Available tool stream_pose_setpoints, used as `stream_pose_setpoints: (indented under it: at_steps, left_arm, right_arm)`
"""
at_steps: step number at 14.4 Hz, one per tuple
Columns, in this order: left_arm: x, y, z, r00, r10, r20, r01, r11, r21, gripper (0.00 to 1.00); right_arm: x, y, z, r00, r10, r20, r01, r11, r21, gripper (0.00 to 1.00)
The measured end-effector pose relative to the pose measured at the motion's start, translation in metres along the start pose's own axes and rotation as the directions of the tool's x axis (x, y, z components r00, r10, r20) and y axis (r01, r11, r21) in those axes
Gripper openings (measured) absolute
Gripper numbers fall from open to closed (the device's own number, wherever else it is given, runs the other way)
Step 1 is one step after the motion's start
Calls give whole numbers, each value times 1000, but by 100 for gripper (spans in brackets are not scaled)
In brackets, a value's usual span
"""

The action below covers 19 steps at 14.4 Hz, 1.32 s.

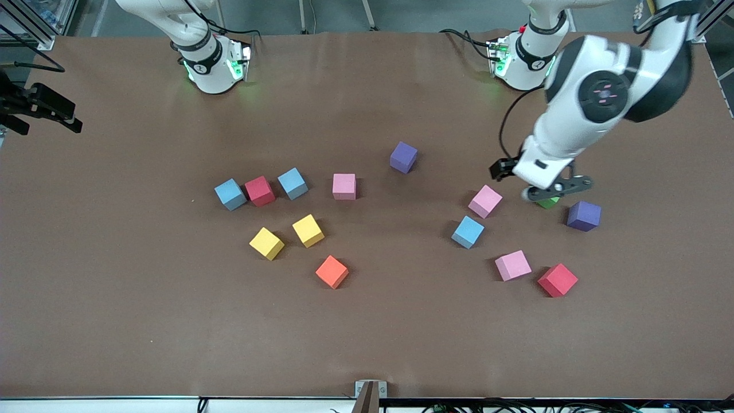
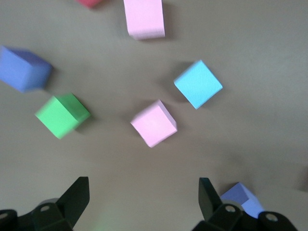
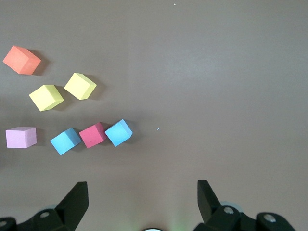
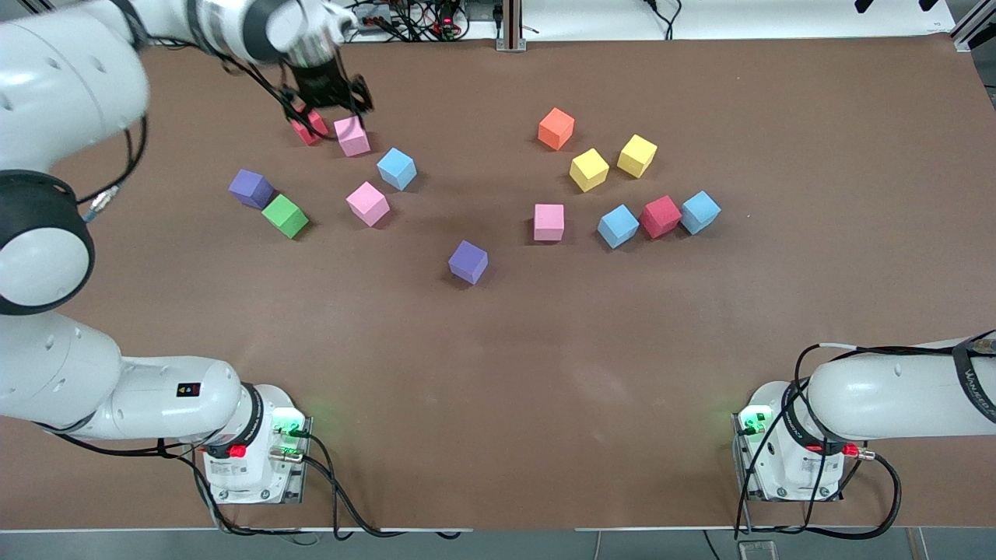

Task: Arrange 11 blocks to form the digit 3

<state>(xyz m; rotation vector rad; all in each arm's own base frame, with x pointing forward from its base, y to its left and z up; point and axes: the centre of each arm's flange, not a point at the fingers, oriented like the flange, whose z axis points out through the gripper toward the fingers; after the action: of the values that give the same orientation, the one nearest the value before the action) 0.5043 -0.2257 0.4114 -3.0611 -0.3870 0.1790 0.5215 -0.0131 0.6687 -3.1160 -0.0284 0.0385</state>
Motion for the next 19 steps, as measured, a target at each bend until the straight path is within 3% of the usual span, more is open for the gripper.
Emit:
stream_pose_setpoints:
  at_steps: [5, 10, 14, 19]
  left_arm:
    - [-79, 63, 69, 988, -156, -11, 156, 988, -18, 100]
    - [-152, 121, 121, 918, -394, 43, 396, 914, -84, 100]
    - [-170, 137, 157, 813, -570, 120, 581, 810, -83, 100]
    - [-174, 142, 180, 761, -629, 160, 643, 764, -52, 100]
  right_arm:
    - [0, 0, 0, 1000, 0, -1, 0, 1000, 0, 100]
    - [5, 3, 5, 1000, 5, 4, -5, 1000, -1, 100]
    - [26, 11, 18, 999, 19, -38, -20, 1000, -5, 100]
    - [44, 21, 54, 998, 51, 33, -51, 999, -5, 100]
